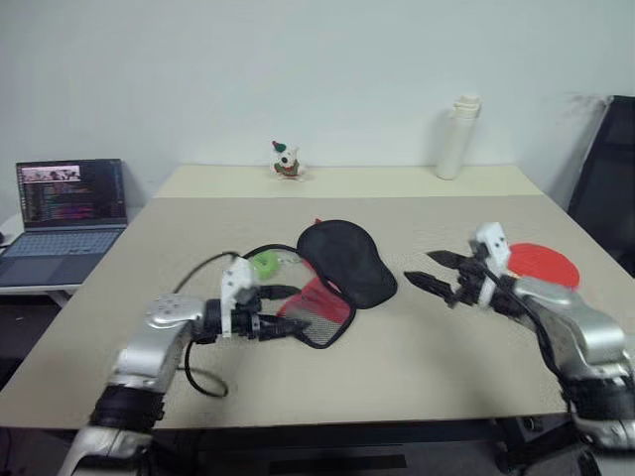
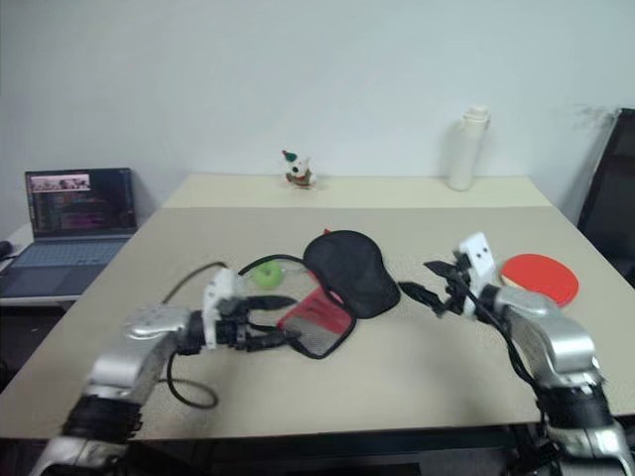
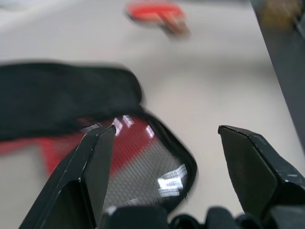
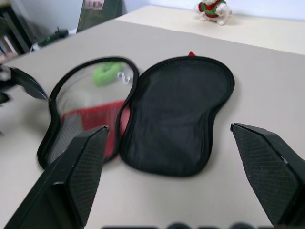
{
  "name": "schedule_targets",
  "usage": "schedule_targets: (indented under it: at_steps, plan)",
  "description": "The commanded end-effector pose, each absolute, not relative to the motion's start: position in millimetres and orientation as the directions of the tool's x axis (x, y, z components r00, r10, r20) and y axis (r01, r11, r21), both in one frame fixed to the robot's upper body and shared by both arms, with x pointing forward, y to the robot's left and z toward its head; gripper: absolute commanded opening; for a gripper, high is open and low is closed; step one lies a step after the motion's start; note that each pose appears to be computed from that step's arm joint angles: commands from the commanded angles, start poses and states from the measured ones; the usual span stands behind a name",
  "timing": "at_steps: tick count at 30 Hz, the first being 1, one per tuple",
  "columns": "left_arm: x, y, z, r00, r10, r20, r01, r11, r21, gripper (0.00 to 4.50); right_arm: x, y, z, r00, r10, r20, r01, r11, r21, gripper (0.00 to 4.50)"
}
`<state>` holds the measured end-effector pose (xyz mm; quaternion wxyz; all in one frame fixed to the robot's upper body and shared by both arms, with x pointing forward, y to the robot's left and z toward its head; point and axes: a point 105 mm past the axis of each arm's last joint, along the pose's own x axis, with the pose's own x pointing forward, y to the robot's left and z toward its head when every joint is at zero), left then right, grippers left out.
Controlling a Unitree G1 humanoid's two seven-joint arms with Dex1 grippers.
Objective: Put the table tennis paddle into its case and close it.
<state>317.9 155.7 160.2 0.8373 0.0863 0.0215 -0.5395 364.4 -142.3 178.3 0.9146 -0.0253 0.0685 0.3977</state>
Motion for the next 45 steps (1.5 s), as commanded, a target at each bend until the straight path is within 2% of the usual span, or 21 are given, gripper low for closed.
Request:
schedule_targets:
  at_steps: [1, 7, 11, 16, 22, 30, 35, 45]
  plan:
    - [310.4, 160.2, 179.0, 0.491, -0.869, -0.066, 0.869, 0.484, 0.101, 3.75, 379.0, -135.0, 171.4, 0.654, 0.727, -0.209, -0.742, 0.670, 0.006, 4.50]
    - [300.2, 175.7, 168.9, 0.579, -0.808, -0.113, 0.815, 0.571, 0.097, 3.75, 423.3, -123.8, 149.7, 0.704, 0.644, -0.298, -0.675, 0.738, 0.002, 4.50]
    - [299.3, 175.6, 168.7, 0.593, -0.797, -0.117, 0.805, 0.584, 0.102, 3.75, 440.5, -115.1, 139.1, 0.732, 0.607, -0.311, -0.636, 0.772, 0.008, 4.50]
    - [298.9, 174.6, 168.8, 0.597, -0.793, -0.120, 0.802, 0.588, 0.105, 3.75, 450.2, -106.5, 126.1, 0.751, 0.569, -0.333, -0.606, 0.796, -0.007, 4.50]
    - [299.7, 175.4, 168.2, 0.600, -0.788, -0.135, 0.799, 0.588, 0.121, 3.75, 448.2, -79.9, 111.3, 0.720, 0.592, -0.363, -0.626, 0.780, 0.030, 4.50]
    - [299.0, 177.6, 167.1, 0.606, -0.784, -0.137, 0.795, 0.594, 0.122, 3.79, 442.6, -52.8, 123.5, 0.655, 0.685, -0.318, -0.687, 0.716, 0.126, 1.75]
    - [298.7, 176.5, 166.8, 0.605, -0.785, -0.133, 0.796, 0.592, 0.123, 3.79, 442.7, -40.9, 134.6, 0.655, 0.705, -0.272, -0.649, 0.709, 0.275, 0.02]
    - [301.7, 171.9, 167.2, 0.571, -0.809, -0.140, 0.821, 0.557, 0.126, 3.79, 461.3, -64.0, 154.6, 0.805, 0.561, -0.193, -0.416, 0.765, 0.492, 0.02]
